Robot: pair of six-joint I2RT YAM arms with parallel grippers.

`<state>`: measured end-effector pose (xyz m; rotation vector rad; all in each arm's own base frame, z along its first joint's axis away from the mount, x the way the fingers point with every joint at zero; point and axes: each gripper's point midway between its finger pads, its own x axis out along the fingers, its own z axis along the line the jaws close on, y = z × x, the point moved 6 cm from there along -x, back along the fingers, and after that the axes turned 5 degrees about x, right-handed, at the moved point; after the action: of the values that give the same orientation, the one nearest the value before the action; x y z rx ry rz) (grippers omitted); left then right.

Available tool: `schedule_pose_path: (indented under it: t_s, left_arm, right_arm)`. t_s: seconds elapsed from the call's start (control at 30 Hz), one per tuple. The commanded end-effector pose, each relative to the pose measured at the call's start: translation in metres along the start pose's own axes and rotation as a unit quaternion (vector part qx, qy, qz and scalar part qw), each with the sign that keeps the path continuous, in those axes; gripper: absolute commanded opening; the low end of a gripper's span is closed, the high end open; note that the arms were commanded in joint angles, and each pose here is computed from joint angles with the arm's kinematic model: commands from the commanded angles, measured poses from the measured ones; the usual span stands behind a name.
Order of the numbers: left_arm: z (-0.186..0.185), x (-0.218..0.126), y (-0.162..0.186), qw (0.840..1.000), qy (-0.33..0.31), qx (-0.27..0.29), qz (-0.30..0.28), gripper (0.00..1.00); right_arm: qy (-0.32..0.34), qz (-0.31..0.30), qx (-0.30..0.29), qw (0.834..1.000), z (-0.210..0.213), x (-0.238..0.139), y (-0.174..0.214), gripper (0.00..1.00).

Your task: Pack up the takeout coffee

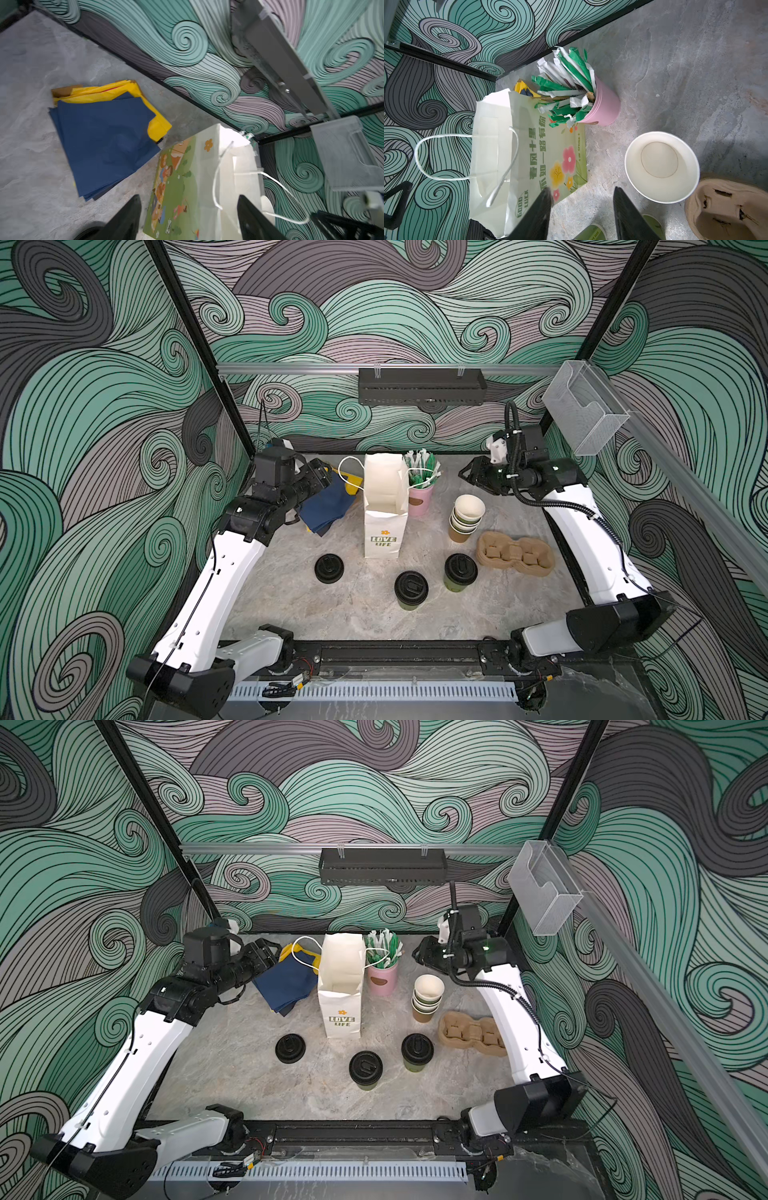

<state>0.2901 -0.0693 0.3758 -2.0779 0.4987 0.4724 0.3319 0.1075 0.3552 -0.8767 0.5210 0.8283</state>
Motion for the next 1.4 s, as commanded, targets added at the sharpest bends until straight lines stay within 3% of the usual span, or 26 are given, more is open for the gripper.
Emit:
schedule_pose_path:
  t_s: [0.0,0.17,0.23,0.4,0.5,0.63,0.73,0.8,0.97,1.13,1.27,1.37]
  left_arm:
    - [0.045,-0.010,-0.003,0.988,-0.138,-0.073,-0.009,0.75]
    - [0.077,-0.001,0.000,0.979,-0.151,-0.133,0.009,0.74]
    - [0.081,0.005,-0.003,0.980,-0.139,-0.139,0.016,0.74]
    - [0.066,0.018,-0.023,0.991,-0.068,-0.113,-0.006,0.74]
    - [0.058,0.024,-0.032,0.994,-0.031,-0.101,-0.031,0.75]
    - [0.053,0.038,-0.041,0.994,-0.003,-0.097,-0.048,0.75]
    - [0.052,0.052,-0.043,0.994,0.003,-0.106,-0.040,0.75]
    - [0.052,0.062,-0.044,0.993,0.006,-0.114,-0.030,0.75]
    - [0.049,0.082,-0.047,0.992,0.017,-0.125,-0.011,0.75]
    - [0.046,0.090,-0.050,0.991,0.024,-0.130,-0.007,0.75]
    - [0.050,0.106,-0.045,0.991,0.018,-0.136,0.010,0.75]
    - [0.051,0.109,-0.046,0.990,0.016,-0.137,0.008,0.75]
  right_arm:
    - [0.023,-0.010,-0.002,1.000,0.000,-0.002,-0.006,0.51]
    - [0.041,-0.020,0.003,0.999,0.000,0.006,-0.017,0.51]
    - [0.100,-0.020,0.020,0.995,-0.014,0.007,-0.020,0.50]
    - [0.262,0.013,0.079,0.962,-0.062,-0.011,-0.009,0.49]
    - [0.295,0.029,0.124,0.947,-0.087,-0.027,0.008,0.49]
    - [0.311,0.070,0.229,0.920,-0.134,-0.041,0.046,0.49]
    - [0.317,0.085,0.312,0.892,-0.156,-0.045,0.075,0.54]
    - [0.329,0.077,0.376,0.863,-0.167,-0.046,0.090,0.57]
    - [0.334,0.032,0.471,0.816,-0.181,-0.035,0.099,0.55]
    - [0.346,-0.045,0.572,0.742,-0.202,-0.027,0.105,0.54]
    - [0.301,-0.118,0.622,0.713,-0.217,-0.009,0.097,0.53]
    - [0.301,-0.112,0.632,0.705,-0.230,0.000,0.093,0.52]
